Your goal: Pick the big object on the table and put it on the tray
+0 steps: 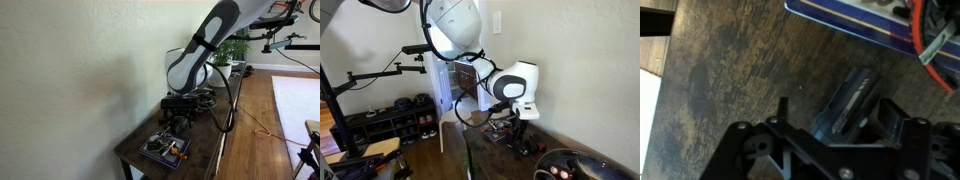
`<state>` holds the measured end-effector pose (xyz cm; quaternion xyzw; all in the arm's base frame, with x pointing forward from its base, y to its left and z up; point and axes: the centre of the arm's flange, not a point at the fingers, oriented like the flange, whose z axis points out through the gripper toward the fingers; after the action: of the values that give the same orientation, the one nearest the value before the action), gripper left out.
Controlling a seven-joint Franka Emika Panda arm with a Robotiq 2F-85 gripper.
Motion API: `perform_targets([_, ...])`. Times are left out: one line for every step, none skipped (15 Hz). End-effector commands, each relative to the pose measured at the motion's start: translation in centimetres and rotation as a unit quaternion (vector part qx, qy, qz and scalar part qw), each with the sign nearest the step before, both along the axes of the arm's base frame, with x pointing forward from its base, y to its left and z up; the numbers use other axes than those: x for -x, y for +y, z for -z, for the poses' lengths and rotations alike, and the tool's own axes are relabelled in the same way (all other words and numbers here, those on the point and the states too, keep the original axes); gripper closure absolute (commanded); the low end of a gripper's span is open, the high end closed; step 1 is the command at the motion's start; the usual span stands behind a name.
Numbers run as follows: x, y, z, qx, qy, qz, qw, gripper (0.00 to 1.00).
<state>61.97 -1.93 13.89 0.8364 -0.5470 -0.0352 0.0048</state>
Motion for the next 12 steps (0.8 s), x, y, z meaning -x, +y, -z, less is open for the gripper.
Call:
perform_targets([0.6,0.0,0.2,0.001,-0.007,0.013,0.9999,0.39])
perform_targets([0.6,-0.1,0.3,0.0,-0.006,0.013,0.9999,0.47])
perform_targets([0.7,-0.1,0.3,0.0,-0.007,0.013,0.9999,0.53])
perform_targets([0.8,-0.1,0.3,0.0,-0.006,0.014,0.9999,0.61])
perform_targets([0.8,-0.1,0.2,-0.001,-0.007,0.013,0.9999,0.66])
perform_targets([0.9,-0.1,0.2,-0.001,-0.007,0.012,0.9999,0.72])
perform_targets([1.0,-0.1,0.0,-0.002,-0.008,0.011,0.9999,0.8])
perform_targets([1.1,-0.1,-0.1,-0.001,-0.009,0.011,0.9999,0.85])
perform_targets([1.2,-0.1,-0.2,0.0,-0.01,0.011,0.9999,0.85])
perform_targets([1.4,-0.1,-0.3,0.0,-0.009,0.009,0.9999,0.85])
perform_targets([1.6,0.0,-0.6,0.001,-0.01,0.008,0.9999,0.85])
perform_targets([1.8,0.0,-0.8,0.001,-0.012,0.006,0.9999,0.85])
